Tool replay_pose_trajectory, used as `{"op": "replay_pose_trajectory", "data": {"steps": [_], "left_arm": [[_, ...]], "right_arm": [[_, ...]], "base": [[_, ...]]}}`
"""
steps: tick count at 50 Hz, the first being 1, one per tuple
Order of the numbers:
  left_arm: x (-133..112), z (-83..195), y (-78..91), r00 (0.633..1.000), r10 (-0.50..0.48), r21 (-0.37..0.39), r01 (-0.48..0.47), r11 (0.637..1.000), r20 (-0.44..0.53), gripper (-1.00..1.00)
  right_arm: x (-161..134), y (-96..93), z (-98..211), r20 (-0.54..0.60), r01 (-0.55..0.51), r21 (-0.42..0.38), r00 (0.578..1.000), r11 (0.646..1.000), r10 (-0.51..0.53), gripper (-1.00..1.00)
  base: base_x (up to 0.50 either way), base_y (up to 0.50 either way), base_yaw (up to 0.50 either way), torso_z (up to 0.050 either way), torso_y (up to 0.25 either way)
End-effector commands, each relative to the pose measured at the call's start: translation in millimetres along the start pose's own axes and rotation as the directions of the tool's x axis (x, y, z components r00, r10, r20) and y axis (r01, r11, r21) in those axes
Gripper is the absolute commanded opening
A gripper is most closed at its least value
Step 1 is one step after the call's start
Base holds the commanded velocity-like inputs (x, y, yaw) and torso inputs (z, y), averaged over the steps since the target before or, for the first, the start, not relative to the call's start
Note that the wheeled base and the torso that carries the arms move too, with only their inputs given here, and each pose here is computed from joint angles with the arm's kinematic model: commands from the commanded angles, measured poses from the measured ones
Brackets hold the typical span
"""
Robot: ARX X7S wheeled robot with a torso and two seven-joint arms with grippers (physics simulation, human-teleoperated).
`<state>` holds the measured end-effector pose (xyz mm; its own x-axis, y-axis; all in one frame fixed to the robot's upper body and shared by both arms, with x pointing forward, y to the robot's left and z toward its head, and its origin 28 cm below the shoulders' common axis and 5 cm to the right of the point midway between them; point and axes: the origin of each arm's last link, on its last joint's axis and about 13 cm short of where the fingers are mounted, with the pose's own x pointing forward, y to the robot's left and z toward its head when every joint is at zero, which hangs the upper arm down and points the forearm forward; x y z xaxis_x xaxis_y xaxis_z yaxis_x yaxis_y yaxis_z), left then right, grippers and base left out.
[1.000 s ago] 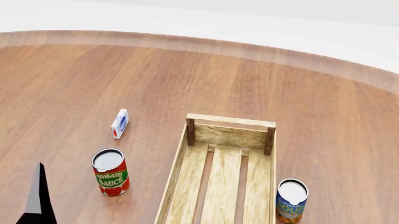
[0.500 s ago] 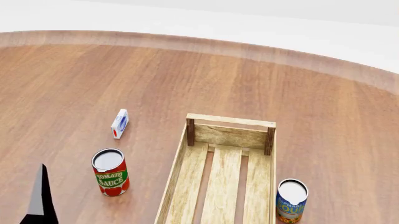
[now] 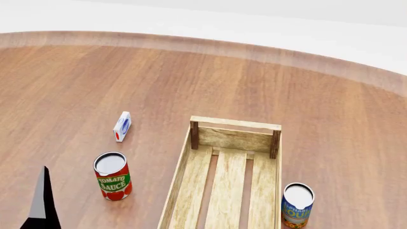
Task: Pick up the butter and put it in the tray.
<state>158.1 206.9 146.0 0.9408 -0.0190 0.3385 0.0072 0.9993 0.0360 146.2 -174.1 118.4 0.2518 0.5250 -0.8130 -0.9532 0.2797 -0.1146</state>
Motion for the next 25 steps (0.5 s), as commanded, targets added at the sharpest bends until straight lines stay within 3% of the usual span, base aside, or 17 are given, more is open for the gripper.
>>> {"op": "replay_pose_trajectory", "data": {"steps": [1, 4, 5, 12, 25], "left_arm": [[0.6, 1.2, -0.3, 1.000, -0.005, 0.000, 0.005, 1.000, 0.001, 1.00], [-0.2, 1.0, -0.7, 1.000, -0.006, 0.001, 0.006, 1.000, -0.001, 1.00], [-0.2, 0.9, -0.7, 1.000, -0.006, 0.001, 0.006, 1.000, -0.003, 1.00], [-0.5, -2.4, -1.4, 1.000, -0.005, 0.005, 0.005, 1.000, -0.011, 1.00], [-1.0, -8.5, -1.5, 1.000, -0.002, 0.016, 0.002, 1.000, -0.017, 1.00]], "right_arm": [[-1.9, 1.8, -6.4, 0.004, -0.012, 0.033, 1.000, 0.999, 0.012, 1.00], [-3.6, -0.1, -9.5, -0.001, -0.002, 0.041, 1.000, 0.999, 0.002, 1.00], [-6.2, 0.1, -9.1, 0.025, -0.024, 0.100, 0.999, 0.995, 0.022, 1.00], [-10.9, -3.9, -11.9, 0.006, -0.009, 0.071, 1.000, 0.997, 0.009, 1.00], [-19.7, -20.5, -11.2, 0.032, -0.012, 0.111, 0.999, 0.994, 0.009, 1.00]], "base": [[0.00, 0.00, 0.00, 0.000, 0.000], [0.00, 0.00, 0.00, 0.000, 0.000], [0.00, 0.00, 0.00, 0.000, 0.000], [0.00, 0.00, 0.00, 0.000, 0.000], [0.00, 0.00, 0.00, 0.000, 0.000]]}}
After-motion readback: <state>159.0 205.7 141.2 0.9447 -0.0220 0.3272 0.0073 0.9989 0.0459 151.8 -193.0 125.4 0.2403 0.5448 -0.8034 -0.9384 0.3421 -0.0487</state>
